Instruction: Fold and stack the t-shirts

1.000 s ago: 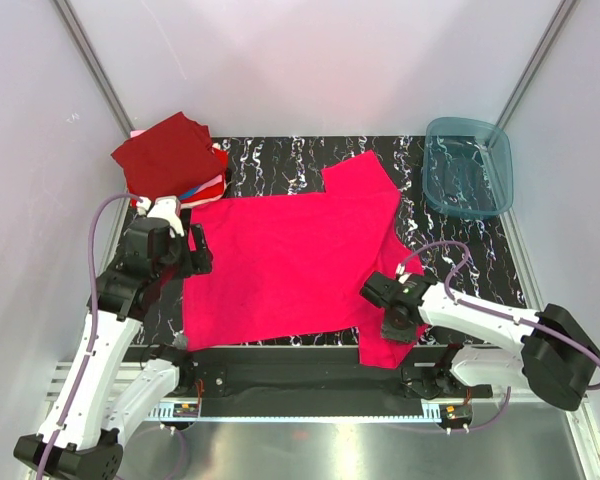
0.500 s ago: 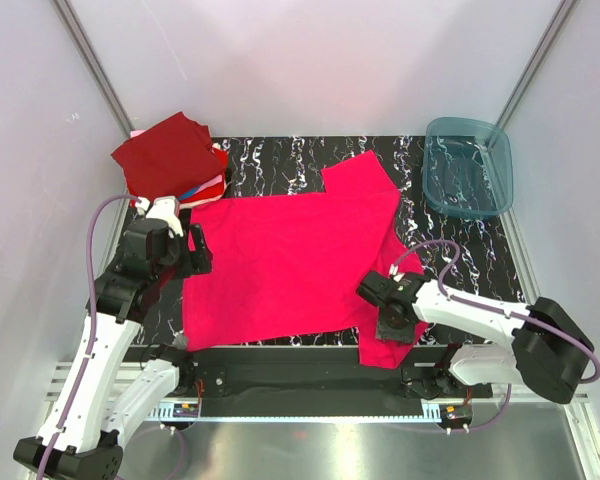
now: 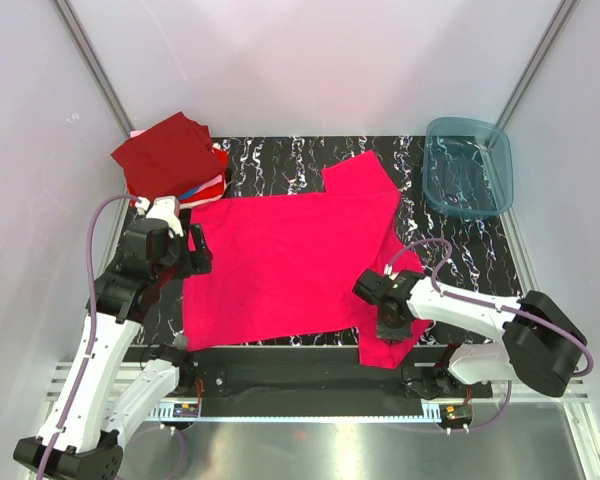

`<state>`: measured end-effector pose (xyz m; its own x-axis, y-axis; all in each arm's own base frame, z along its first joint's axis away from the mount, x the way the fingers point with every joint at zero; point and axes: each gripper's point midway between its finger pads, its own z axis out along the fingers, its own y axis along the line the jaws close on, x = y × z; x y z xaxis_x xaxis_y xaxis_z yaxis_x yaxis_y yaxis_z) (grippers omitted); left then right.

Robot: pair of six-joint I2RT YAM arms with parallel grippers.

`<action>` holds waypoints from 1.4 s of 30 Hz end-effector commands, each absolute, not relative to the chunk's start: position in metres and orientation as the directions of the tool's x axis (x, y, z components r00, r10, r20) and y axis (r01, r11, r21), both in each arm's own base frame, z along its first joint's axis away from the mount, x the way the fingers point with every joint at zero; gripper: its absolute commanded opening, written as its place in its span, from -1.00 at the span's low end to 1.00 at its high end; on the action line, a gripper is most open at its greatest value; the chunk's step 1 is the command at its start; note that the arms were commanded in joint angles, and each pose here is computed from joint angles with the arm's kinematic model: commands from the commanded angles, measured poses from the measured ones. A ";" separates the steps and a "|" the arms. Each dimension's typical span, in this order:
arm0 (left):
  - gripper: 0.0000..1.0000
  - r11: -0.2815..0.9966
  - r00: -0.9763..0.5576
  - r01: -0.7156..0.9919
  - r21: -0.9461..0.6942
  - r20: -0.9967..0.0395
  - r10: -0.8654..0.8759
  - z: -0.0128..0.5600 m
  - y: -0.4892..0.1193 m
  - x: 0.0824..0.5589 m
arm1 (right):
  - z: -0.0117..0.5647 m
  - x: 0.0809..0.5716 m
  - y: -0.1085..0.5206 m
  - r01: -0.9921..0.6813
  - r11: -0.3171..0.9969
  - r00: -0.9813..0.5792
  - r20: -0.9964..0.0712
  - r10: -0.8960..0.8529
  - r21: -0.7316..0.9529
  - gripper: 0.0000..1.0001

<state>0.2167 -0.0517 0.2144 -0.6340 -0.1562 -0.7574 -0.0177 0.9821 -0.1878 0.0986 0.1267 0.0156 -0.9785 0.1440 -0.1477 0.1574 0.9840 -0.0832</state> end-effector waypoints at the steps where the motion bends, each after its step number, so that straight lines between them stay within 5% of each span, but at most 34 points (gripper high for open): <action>1: 0.60 0.979 -0.591 0.013 -0.201 -0.792 -0.155 0.225 -0.056 0.223 | 0.023 0.104 0.135 0.145 0.989 -0.973 -0.185 0.137 -0.031 -0.99; 14: 0.57 0.980 -0.604 0.011 -0.196 -0.783 -0.150 0.222 -0.056 0.224 | 0.138 0.143 0.112 0.270 0.947 -0.795 -0.514 0.322 0.174 -1.00; 15: 0.57 0.981 -0.602 0.010 -0.196 -0.784 -0.151 0.222 -0.056 0.224 | 0.139 0.144 0.113 0.264 0.948 -0.795 -0.518 0.317 0.177 -0.92; 18: 0.57 0.980 -0.594 0.010 -0.199 -0.790 -0.154 0.224 -0.055 0.224 | 0.119 0.138 0.130 0.205 0.968 -0.863 -0.440 0.250 0.147 0.27; 19: 0.57 0.980 -0.593 0.010 -0.199 -0.790 -0.155 0.224 -0.055 0.223 | 0.104 0.136 0.132 0.203 0.975 -0.890 -0.400 0.220 0.085 0.34; 28: 0.57 0.979 -0.581 0.013 -0.202 -0.799 -0.157 0.227 -0.055 0.222 | 0.047 0.149 0.137 0.205 0.978 -0.930 -0.304 0.208 0.041 0.03; 42: 0.57 0.978 -0.575 0.020 -0.207 -0.803 -0.158 0.228 -0.056 0.222 | 0.028 0.152 0.141 0.178 0.984 -0.956 -0.237 0.175 0.008 0.00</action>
